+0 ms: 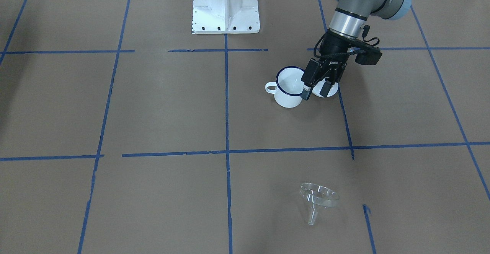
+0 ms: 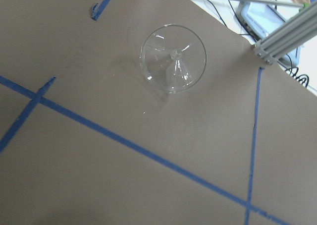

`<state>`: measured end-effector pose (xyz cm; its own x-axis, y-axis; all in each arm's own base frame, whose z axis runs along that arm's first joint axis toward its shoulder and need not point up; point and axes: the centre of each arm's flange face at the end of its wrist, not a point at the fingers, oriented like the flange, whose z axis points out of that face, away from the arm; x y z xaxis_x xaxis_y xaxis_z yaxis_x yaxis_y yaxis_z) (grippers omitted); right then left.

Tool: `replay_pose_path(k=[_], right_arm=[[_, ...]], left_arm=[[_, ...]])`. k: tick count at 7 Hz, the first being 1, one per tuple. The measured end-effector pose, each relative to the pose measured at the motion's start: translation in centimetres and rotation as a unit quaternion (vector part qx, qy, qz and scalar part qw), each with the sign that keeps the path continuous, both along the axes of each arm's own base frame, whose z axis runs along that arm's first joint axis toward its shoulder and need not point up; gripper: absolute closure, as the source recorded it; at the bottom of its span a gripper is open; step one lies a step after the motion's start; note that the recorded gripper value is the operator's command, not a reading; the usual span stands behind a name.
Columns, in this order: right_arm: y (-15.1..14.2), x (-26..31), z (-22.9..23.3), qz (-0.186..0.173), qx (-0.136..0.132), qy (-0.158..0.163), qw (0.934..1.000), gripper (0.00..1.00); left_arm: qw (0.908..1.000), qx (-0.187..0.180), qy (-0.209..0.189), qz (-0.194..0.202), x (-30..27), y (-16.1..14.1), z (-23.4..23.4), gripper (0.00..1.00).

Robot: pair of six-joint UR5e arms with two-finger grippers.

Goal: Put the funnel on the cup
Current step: 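Move the left gripper to the clear glass funnel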

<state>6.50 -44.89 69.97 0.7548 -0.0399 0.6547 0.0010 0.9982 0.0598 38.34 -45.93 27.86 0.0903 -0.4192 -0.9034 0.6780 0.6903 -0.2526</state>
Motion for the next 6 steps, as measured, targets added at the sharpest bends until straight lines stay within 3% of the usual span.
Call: replay_pose_path(k=[2,5,6], right_arm=[[0.0,0.0,0.0,0.0,0.0,0.0,1.0,0.0],[0.0,0.0,0.0,0.0,0.0,0.0,1.0,0.0],[0.0,0.0,0.0,0.0,0.0,0.0,1.0,0.0]], left_arm=[[0.9943,-0.075,0.044,-0.062,3.6,-7.1,0.4,0.04],[0.9868,-0.098,0.062,-0.113,6.4,-14.8,5.2,0.05],[0.9858,-0.099,0.062,-0.121,7.0,-16.4,5.6,0.19]])
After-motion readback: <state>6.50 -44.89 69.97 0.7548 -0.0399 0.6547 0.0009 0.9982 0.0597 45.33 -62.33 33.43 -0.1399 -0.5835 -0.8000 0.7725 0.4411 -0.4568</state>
